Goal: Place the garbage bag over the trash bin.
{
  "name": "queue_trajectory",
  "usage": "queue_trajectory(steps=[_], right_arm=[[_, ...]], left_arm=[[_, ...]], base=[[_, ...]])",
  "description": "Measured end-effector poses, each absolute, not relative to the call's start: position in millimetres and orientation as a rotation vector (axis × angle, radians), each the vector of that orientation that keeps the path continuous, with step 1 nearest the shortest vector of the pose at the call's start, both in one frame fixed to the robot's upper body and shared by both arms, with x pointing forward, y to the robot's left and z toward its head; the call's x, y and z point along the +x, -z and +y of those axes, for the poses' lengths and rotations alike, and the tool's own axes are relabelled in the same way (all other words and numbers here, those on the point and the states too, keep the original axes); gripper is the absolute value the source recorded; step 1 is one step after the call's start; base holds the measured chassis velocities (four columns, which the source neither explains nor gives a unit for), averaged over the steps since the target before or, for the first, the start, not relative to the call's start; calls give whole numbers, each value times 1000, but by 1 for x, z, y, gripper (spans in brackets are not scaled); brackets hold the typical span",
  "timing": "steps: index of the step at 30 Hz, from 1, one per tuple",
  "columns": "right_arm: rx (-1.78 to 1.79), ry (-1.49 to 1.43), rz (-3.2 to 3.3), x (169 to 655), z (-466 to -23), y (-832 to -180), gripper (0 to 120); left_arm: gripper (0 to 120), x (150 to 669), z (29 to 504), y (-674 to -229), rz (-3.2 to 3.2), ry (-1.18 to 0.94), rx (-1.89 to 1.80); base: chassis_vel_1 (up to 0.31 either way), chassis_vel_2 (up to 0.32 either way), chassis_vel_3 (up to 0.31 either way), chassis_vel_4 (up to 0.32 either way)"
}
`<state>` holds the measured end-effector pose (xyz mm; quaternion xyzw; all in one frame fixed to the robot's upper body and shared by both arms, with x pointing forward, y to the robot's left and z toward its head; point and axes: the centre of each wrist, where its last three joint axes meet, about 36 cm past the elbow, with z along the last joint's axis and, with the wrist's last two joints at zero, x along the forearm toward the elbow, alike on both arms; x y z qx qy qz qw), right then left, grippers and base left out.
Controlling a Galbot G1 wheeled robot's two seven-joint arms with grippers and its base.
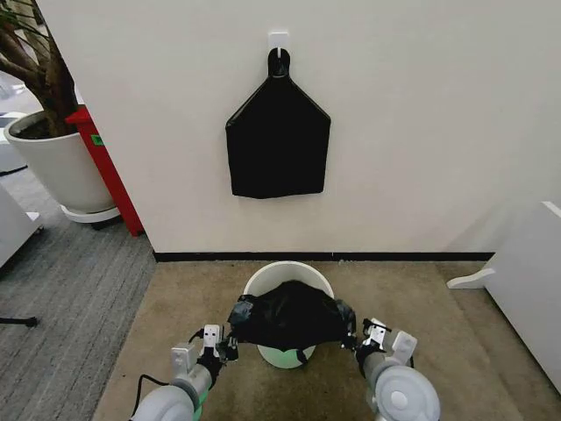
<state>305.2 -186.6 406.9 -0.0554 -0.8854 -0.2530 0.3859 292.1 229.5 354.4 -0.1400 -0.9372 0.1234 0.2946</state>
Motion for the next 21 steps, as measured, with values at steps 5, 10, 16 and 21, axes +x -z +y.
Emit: queue_trajectory(steps=[5, 10, 16, 21], right_arm=[[-111, 596, -2198, 324, -192, -398, 0], [-88, 581, -2157, 335, -191, -387, 0], [-82, 576, -2148, 337, -191, -385, 0], [-73, 560, -2170, 331, -191, -394, 0]], left_arm=[[0, 309, 233, -356, -2480, -357, -362], [0, 317, 234, -335, -2400, -394, -310], [0, 317, 227, -328, -2371, -415, -309], [0, 314, 222, -340, -2393, -410, -336]], base=[[0, 0, 0, 0], [0, 0, 0, 0], [0, 0, 0, 0], [0, 0, 0, 0]])
